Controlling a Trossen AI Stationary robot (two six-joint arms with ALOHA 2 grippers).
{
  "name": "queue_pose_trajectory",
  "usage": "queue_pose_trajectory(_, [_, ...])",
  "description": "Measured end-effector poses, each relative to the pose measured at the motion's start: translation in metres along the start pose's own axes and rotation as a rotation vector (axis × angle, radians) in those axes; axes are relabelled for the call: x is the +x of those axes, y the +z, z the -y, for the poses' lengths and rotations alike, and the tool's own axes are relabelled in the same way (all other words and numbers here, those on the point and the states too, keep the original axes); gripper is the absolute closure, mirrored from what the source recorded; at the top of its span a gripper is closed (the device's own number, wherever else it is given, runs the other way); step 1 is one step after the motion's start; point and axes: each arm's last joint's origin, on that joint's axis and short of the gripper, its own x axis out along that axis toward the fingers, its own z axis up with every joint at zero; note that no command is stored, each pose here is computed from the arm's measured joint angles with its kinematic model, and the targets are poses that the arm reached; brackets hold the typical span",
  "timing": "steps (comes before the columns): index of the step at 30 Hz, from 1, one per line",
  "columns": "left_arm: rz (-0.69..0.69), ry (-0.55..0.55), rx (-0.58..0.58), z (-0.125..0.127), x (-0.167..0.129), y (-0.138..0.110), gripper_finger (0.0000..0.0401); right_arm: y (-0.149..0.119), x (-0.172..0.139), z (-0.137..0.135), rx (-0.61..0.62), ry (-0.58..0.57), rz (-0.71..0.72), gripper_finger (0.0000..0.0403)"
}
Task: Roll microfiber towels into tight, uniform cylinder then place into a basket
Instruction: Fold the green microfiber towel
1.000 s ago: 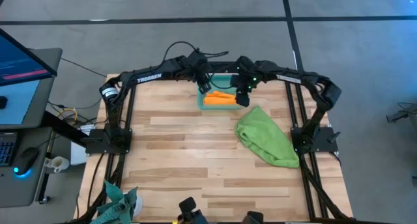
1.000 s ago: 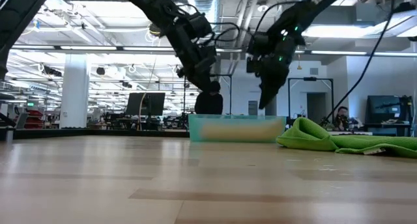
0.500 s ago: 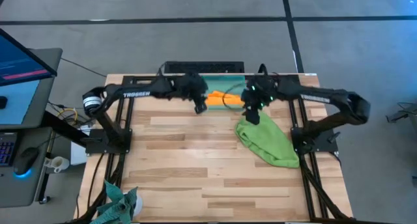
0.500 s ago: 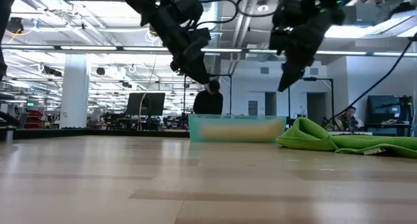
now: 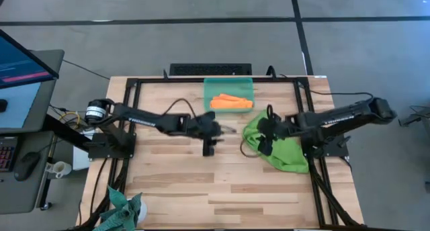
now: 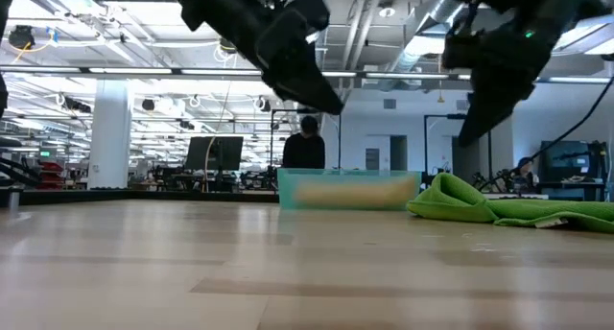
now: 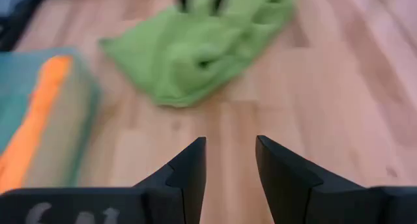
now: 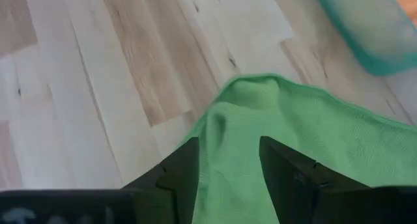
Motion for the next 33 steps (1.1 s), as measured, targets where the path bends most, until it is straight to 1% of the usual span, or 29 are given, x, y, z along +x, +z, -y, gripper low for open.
queue_pose_trajectory(4, [0.068, -0.049, 0.079, 0.025, -0.002, 0.004, 0.0275, -0.010, -0.004, -0.021, -0.017, -0.074, 0.063, 0.0229])
queue_pose_trajectory(8, [0.095, -0.081, 0.149, 0.040, -0.003, 0.006, 0.0275, -0.019, -0.010, -0.036, -0.027, -0.113, 0.129, 0.0234])
queue_pose_trajectory(11, [0.131, -0.084, 0.251, 0.048, 0.007, 0.004, 0.0275, -0.022, -0.015, -0.039, -0.086, -0.179, 0.197, 0.0239])
queue_pose_trajectory(13, [0.191, -0.073, 0.291, 0.051, 0.018, 0.006, 0.0275, -0.016, -0.021, -0.040, -0.115, -0.234, 0.257, 0.0243])
queue_pose_trajectory(16, [0.228, -0.050, 0.323, 0.052, 0.034, 0.007, 0.0275, -0.008, -0.034, -0.040, -0.155, -0.273, 0.285, 0.0249])
queue_pose_trajectory(19, [0.207, -0.002, 0.337, 0.049, 0.052, 0.006, 0.0275, -0.002, -0.044, -0.037, -0.177, -0.304, 0.289, 0.0256])
queue_pose_trajectory(21, [0.207, 0.010, 0.348, 0.045, 0.061, 0.009, 0.0275, 0.002, -0.049, -0.037, -0.176, -0.324, 0.302, 0.0260])
queue_pose_trajectory(26, [0.195, 0.006, 0.339, 0.035, 0.091, 0.014, 0.0275, -0.004, -0.049, -0.032, -0.216, -0.385, 0.262, 0.0270])
queue_pose_trajectory(27, [0.210, 0.012, 0.336, 0.033, 0.097, 0.018, 0.0275, -0.004, -0.049, -0.031, -0.218, -0.392, 0.253, 0.0271])
queue_pose_trajectory(30, [0.187, 0.014, 0.338, 0.032, 0.115, 0.021, 0.0275, -0.005, -0.049, -0.030, -0.215, -0.396, 0.250, 0.0275])
queue_pose_trajectory(33, [0.127, 0.001, 0.346, 0.034, 0.134, 0.017, 0.0275, -0.004, -0.048, -0.030, -0.211, -0.397, 0.252, 0.0276])
